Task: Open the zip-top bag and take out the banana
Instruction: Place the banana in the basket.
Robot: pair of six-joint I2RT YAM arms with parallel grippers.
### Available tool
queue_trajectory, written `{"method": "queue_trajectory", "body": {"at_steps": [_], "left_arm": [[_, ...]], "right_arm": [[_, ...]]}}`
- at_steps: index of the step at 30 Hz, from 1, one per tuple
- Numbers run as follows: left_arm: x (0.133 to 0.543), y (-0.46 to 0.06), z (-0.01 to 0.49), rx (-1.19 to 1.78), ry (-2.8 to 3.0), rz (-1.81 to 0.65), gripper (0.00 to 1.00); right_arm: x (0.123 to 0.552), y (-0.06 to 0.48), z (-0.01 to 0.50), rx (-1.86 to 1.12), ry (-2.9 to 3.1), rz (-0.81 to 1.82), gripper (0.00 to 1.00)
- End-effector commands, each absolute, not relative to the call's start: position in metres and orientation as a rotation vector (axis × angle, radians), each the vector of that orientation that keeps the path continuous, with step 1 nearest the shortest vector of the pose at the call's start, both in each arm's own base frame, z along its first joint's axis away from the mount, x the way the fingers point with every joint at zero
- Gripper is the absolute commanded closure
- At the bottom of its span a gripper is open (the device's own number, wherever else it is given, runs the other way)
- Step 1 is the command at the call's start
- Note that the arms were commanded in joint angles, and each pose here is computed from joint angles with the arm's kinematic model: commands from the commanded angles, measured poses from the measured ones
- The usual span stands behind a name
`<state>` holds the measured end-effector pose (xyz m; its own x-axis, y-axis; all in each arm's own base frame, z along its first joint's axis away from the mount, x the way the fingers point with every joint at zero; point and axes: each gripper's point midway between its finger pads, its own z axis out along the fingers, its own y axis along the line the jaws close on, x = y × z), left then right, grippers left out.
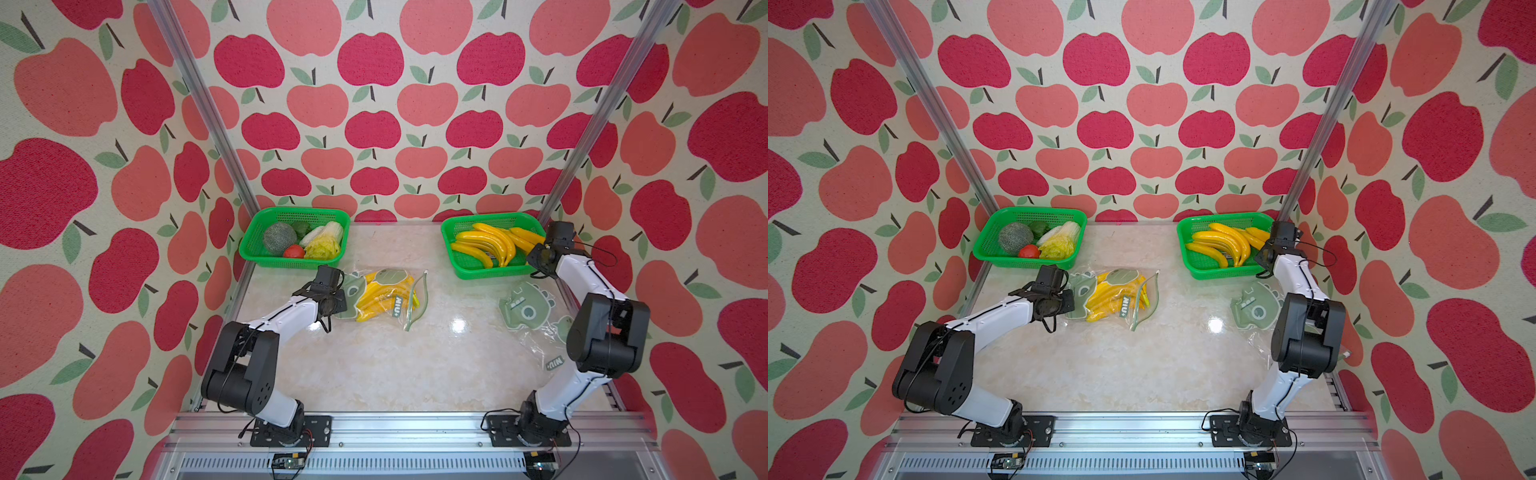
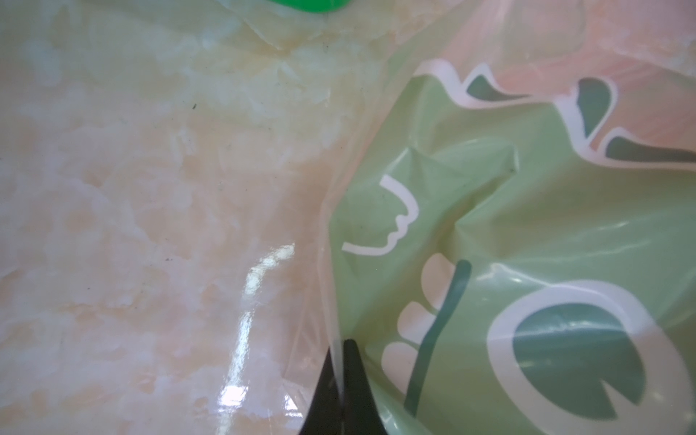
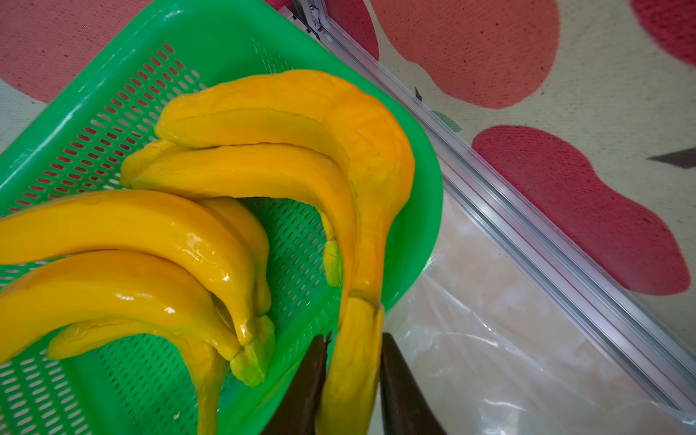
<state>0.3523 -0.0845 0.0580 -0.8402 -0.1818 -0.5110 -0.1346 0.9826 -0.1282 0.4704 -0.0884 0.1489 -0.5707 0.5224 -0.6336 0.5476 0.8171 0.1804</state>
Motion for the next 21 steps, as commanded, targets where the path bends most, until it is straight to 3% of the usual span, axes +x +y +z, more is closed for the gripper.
{"method": "queue_trajectory", "body": {"at_steps": [1, 13, 21], "left_arm": [[0.347, -0.083, 0.056, -0.235, 2.588, -0.127, 1.00], [0.347, -0.085, 0.056, -0.226, 2.588, -0.142, 1.00], [0.347, -0.088, 0.057, -0.205, 2.587, -0.157, 1.00]], "right_arm": [[0.482, -0.086, 0.151, 0.779, 2.302, -0.027, 0.73], [0.496, -0.071, 0.142, 0.673, 2.355, -0.035, 0.69], [0.477, -0.049, 0.173, 0.586, 2.307, -0.077, 0.41]]}}
